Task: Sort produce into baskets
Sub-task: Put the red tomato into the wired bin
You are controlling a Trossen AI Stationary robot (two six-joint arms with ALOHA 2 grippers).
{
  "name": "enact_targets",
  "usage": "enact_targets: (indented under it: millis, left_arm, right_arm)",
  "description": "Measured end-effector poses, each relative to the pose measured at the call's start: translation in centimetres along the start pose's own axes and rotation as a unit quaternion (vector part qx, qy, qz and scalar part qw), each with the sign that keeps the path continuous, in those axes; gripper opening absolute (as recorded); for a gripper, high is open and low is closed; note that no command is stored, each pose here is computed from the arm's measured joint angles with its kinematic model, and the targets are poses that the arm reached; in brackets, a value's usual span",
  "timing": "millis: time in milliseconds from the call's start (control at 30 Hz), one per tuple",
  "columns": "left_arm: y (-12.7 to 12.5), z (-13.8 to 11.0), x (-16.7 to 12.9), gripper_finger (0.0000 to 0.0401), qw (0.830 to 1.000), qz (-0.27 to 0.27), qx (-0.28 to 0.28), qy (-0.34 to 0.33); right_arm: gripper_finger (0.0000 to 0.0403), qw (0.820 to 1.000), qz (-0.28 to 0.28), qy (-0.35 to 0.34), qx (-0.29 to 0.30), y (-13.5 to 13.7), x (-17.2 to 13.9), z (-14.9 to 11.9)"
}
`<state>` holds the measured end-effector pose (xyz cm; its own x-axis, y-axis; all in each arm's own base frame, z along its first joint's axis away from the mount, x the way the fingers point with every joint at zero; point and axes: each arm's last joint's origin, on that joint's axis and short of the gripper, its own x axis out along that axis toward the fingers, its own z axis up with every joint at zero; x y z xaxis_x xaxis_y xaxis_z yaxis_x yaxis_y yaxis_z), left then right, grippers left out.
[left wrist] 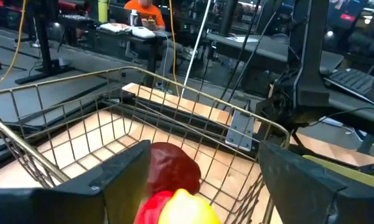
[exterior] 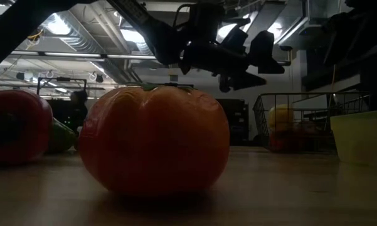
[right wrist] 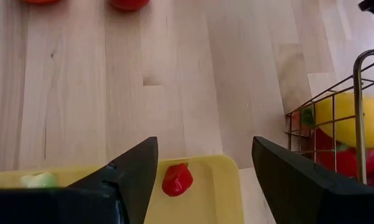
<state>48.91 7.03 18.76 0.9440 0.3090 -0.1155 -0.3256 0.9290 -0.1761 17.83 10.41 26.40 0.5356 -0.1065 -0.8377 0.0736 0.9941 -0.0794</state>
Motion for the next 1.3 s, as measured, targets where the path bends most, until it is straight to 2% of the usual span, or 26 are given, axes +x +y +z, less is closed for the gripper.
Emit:
enact_targets:
  millis: [167,400,533,733,867,1000,1167,1233,1300]
  left_arm:
    - [0.3,0.8,-0.2,0.0303,1.0,0.005,0.0,0.001]
    - [0.7,4.7,-2.0,0.0304,1.0,0.016,0.012,0.015]
    - [0.8,7.4,-4.3,0.0304,0.997,0.028,0.029,0.066]
    - [0.3,11.0,-9.1,0.0304,0.983,0.03,0.091,0.154]
    - [-0.6,13.4,-12.2,0.0304,0.983,0.02,0.092,0.161]
    - [-2.1,14.8,-14.6,0.0304,0.982,0.0,0.099,0.161]
    - [-3.9,15.1,-17.0,0.0304,0.977,-0.022,0.104,0.187]
    - [-4.6,14.8,-17.8,0.0304,0.973,-0.021,0.101,0.206]
    - [-5.4,14.4,-18.5,0.0304,0.97,-0.006,0.102,0.219]
  right_arm:
    - [0.0257,1.0,-0.001,-0.001,0.0,0.0,0.0,0.0]
    - [0.0257,1.0,0.0,-0.004,0.002,0.0,0.0,0.1]
    - [0.0257,1.0,0.003,-0.005,0.002,0.1,0.0,0.1]
    - [0.0257,1.0,0.014,-0.02,-0.001,0.3,0.0,0.4]
    - [0.026,0.999,0.033,-0.04,-0.011,0.6,0.0,0.9]
    - [0.0297,0.995,0.064,-0.069,-0.017,1.0,-0.2,1.6]
    - [0.0381,0.99,0.082,-0.113,-0.024,1.5,-0.3,2.4]
    - [0.0393,0.987,0.079,-0.139,-0.016,1.6,-0.4,2.9]
    - [0.0381,0.983,0.066,-0.168,-0.014,1.7,-0.6,3.3]
